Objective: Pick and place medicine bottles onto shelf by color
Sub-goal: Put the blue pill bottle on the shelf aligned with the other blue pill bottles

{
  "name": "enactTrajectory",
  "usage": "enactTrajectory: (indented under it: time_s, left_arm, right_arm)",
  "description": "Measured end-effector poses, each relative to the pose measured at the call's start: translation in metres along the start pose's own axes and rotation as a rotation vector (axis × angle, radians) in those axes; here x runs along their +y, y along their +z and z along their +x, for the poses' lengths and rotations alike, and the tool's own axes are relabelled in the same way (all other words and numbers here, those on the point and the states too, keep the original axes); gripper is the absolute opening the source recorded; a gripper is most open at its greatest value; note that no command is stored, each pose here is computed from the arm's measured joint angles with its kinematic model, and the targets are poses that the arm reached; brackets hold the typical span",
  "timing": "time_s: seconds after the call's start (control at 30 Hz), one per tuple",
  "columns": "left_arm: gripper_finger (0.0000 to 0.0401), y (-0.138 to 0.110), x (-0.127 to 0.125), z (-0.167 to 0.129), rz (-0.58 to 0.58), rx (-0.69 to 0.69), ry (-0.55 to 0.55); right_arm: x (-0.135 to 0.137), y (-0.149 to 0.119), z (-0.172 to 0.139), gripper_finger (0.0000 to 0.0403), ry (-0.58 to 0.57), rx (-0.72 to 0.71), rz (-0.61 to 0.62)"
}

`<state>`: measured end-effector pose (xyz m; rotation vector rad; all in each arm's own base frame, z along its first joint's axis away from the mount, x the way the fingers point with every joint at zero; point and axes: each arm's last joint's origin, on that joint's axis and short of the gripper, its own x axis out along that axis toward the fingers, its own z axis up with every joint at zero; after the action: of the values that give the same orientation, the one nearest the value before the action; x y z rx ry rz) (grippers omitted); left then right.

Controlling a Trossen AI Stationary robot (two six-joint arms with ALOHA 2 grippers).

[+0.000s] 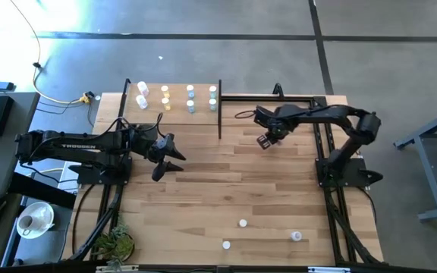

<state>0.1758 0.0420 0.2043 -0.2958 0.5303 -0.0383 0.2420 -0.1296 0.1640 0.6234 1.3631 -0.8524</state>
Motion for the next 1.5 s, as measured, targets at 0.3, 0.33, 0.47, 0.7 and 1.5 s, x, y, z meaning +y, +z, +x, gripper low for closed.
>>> enactTrajectory:
  time_s: [0.3,0.33,0.47,0.7,1.5]
  left_arm:
    - [0.022,0.004,0.0,0.0,0.018,-0.035,-0.004]
    - [0.022,0.004,-0.001,0.0,0.027,-0.044,-0.005]
    - [0.022,0.008,-0.001,0.0,0.048,-0.08,0.003]
    - [0.022,0.011,-0.005,0.001,0.074,-0.125,0.081]
    - [0.022,-0.01,-0.027,0.012,0.11,-0.387,0.316]
  right_arm:
    - [0.02,-0.023,-0.053,0.0086,0.144,-0.192,-0.001]
    - [0.024,-0.026,-0.059,0.0086,0.17,-0.223,-0.008]
    - [0.039,-0.034,-0.081,0.0086,0.285,-0.355,-0.04]
    - [0.068,-0.042,-0.102,0.0086,0.449,-0.532,-0.135]
    - [0.129,-0.027,-0.14,0.0086,0.692,-1.214,-0.354]
